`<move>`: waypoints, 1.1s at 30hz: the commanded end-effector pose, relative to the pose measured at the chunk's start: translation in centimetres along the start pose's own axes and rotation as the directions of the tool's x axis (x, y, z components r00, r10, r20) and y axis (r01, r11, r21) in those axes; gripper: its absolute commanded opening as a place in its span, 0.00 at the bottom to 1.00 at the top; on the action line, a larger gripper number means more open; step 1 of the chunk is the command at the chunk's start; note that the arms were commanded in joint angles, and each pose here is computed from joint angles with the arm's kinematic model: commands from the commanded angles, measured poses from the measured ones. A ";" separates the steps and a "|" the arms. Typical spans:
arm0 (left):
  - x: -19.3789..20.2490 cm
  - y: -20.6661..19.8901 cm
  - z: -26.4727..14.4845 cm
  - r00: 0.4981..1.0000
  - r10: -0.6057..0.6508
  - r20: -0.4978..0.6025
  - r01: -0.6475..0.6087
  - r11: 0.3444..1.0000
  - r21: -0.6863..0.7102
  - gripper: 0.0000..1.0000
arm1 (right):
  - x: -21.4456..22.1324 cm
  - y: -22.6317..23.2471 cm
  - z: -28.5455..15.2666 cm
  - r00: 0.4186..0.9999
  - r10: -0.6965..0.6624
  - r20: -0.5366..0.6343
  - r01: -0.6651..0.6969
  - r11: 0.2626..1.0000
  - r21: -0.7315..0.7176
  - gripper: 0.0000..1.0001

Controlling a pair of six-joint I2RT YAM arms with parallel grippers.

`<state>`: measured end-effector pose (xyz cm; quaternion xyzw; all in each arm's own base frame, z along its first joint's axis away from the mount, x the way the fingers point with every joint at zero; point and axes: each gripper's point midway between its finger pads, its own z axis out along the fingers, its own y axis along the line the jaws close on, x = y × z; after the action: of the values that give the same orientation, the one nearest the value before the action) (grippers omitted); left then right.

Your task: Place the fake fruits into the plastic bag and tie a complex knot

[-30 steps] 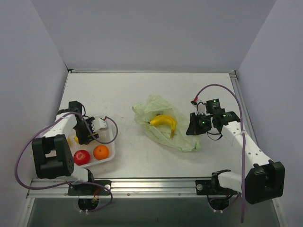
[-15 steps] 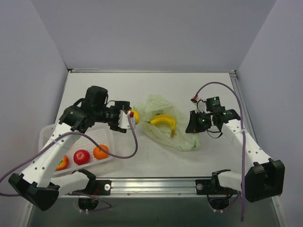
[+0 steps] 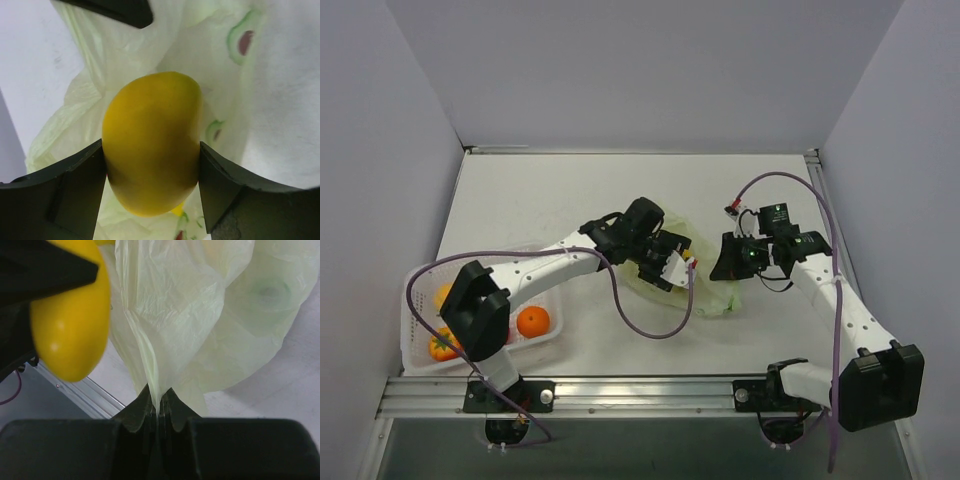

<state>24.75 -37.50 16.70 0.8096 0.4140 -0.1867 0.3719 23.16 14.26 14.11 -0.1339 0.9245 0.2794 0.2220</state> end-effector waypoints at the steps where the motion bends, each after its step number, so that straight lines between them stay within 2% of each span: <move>1: -0.4 7.5 0.5 0.984 0.172 -0.038 -0.176 0.951 -0.255 0.14 | -0.3 1.4 -1.5 1.000 -0.004 0.019 0.005 0.999 -0.054 0.00; 3: 1.1 9.7 0.6 0.977 0.187 -0.101 -0.211 0.922 -0.326 0.13 | -0.1 1.5 -1.7 1.000 -0.005 0.013 0.006 0.998 -0.064 0.00; 8: 7.0 12.3 1.1 0.958 0.142 -0.248 -0.226 0.907 -0.354 0.17 | -0.1 1.4 -2.1 1.000 0.002 0.014 -0.001 0.997 -0.073 0.00; 11: 10.5 12.9 0.7 0.941 0.101 -0.323 -0.220 0.907 -0.358 0.46 | 0.0 1.3 -2.2 1.000 0.008 0.009 -0.008 0.997 -0.074 0.00; 12: 10.9 13.3 0.6 0.939 0.085 -0.332 -0.214 0.901 -0.377 0.63 | 0.0 1.3 -2.1 1.000 0.006 0.007 -0.006 0.997 -0.074 0.00; 13: 11.3 13.5 0.1 0.937 0.062 -0.343 -0.204 0.895 -0.396 0.71 | 0.0 1.1 -2.1 1.000 0.009 0.005 -0.009 0.998 -0.067 0.00; 16: 9.7 13.0 -1.4 0.960 0.017 -0.279 -0.138 0.897 -0.420 0.81 | -0.1 0.9 -1.9 1.000 0.010 -0.001 -0.010 0.998 -0.059 0.00; 18: 6.1 11.5 -2.9 0.989 -0.009 -0.146 -0.049 0.920 -0.390 0.86 | -0.2 0.4 -1.7 1.000 0.014 -0.006 -0.014 0.999 -0.039 0.00; 19: 4.6 10.8 -3.6 0.996 -0.017 -0.092 -0.018 0.929 -0.370 0.97 | -0.3 0.3 -1.6 1.000 0.017 -0.012 -0.018 0.999 -0.038 0.00; 20: 2.3 9.5 -3.7 1.000 -0.014 0.010 0.016 0.948 -0.318 0.98 | -0.5 0.1 -1.4 1.000 0.018 -0.015 -0.018 0.999 -0.033 0.00; 22: -1.5 7.1 -5.8 0.991 -0.069 0.115 0.097 0.961 -0.259 0.97 | -0.7 -0.1 -1.1 0.999 0.030 -0.026 -0.031 0.999 -0.028 0.00; 24: -4.4 5.0 -7.8 0.973 -0.134 0.190 0.174 0.962 -0.211 0.97 | -1.1 -0.2 -0.9 0.999 0.037 -0.028 -0.038 0.999 -0.028 0.00; 27: -6.0 2.2 -10.8 0.936 -0.264 0.233 0.302 0.941 -0.150 0.97 | -1.6 -0.5 -0.8 0.999 0.040 -0.026 -0.040 0.999 -0.016 0.00; 29: -5.1 0.2 -12.2 0.923 -0.330 0.201 0.357 0.927 -0.118 0.95 | -1.8 -0.6 -0.8 0.999 0.034 -0.023 -0.034 0.999 -0.009 0.00; 32: -0.5 -4.4 -15.0 0.878 -0.473 0.076 0.479 0.868 -0.132 0.92 | -1.7 -0.8 -0.6 0.999 0.033 -0.029 -0.033 0.999 0.001 0.00; 33: 1.7 -4.5 -17.5 0.858 -0.510 0.060 0.509 0.832 -0.219 0.91 | -1.7 -0.9 -0.6 0.999 0.033 -0.029 -0.033 0.999 0.003 0.00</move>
<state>23.69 -28.26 30.79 0.6663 0.5073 -0.2201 0.5003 24.15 13.64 14.10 -0.1193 0.9302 0.2877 0.1942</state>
